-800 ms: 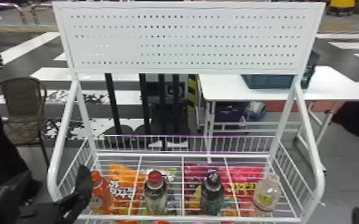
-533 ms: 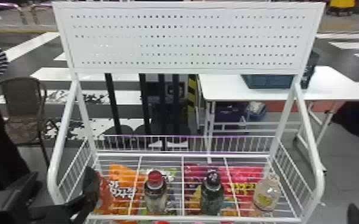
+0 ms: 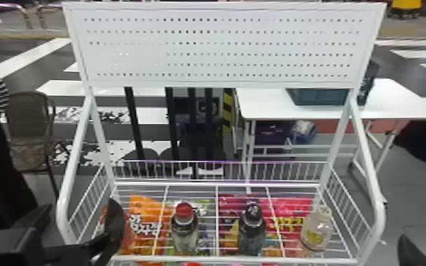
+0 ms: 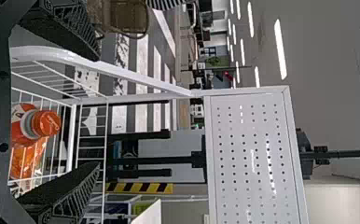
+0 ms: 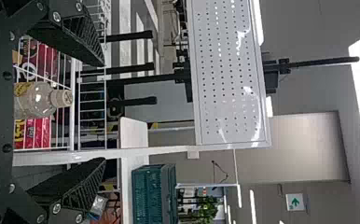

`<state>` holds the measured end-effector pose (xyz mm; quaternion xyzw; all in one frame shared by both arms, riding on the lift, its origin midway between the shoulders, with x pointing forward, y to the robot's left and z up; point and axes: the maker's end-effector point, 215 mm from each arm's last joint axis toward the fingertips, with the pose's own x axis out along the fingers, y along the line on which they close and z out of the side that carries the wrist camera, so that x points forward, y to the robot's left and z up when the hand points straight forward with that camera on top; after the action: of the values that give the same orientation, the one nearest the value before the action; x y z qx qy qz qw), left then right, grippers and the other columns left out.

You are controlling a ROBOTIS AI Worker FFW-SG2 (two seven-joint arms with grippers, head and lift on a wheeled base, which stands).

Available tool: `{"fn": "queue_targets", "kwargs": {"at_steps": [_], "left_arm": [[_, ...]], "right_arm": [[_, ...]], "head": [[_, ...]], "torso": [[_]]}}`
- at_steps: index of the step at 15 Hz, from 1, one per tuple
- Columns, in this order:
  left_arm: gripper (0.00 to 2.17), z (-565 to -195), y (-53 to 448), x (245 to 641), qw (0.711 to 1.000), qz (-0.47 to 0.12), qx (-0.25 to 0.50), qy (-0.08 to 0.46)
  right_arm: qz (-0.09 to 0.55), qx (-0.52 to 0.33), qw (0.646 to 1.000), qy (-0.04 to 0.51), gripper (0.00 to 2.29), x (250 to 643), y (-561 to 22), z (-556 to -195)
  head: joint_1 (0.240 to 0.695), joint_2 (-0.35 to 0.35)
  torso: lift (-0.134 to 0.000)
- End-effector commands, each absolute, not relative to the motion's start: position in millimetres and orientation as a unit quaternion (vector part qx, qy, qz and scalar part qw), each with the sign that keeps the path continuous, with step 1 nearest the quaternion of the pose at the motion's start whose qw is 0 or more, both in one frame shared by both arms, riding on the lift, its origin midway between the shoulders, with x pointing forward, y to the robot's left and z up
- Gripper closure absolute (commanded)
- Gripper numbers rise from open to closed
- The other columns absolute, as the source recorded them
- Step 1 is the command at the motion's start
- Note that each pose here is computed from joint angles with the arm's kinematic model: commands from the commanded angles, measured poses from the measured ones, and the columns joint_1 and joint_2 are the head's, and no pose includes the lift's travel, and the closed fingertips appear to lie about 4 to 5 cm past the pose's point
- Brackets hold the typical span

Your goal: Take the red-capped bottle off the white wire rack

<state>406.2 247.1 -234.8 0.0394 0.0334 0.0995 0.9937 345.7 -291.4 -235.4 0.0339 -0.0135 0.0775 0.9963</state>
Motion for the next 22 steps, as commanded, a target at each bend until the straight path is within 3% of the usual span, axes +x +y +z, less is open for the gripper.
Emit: {"fn": "queue_targets", "kwargs": {"at_steps": [1,6,12,22], "left_arm": [[0.08,-244.9,226.4,405.1,0.995,0.083,0.043,0.040],[0.09,-318.1,139.0,396.2,0.996,0.056,0.051,0.051],[0.08,-370.4,73.0,400.5,0.999,0.010,-0.007,0.037],[0.08,-428.2,84.6,469.8,0.998,0.023,-0.012,0.064]], "right_arm": [[0.077,0.032,0.996,-0.015,0.17,347.2,-292.1,-235.3],[0.075,0.029,0.997,-0.017,0.17,350.9,-294.0,-235.9],[0.072,0.029,0.997,-0.014,0.17,353.3,-297.7,-242.1],[0.075,0.025,0.997,-0.014,0.17,351.6,-297.2,-241.9]], "head": [[0.499,0.000],[0.499,0.000],[0.499,0.000],[0.499,0.000]], "torso": [[0.000],[0.000],[0.000],[0.000]]}}
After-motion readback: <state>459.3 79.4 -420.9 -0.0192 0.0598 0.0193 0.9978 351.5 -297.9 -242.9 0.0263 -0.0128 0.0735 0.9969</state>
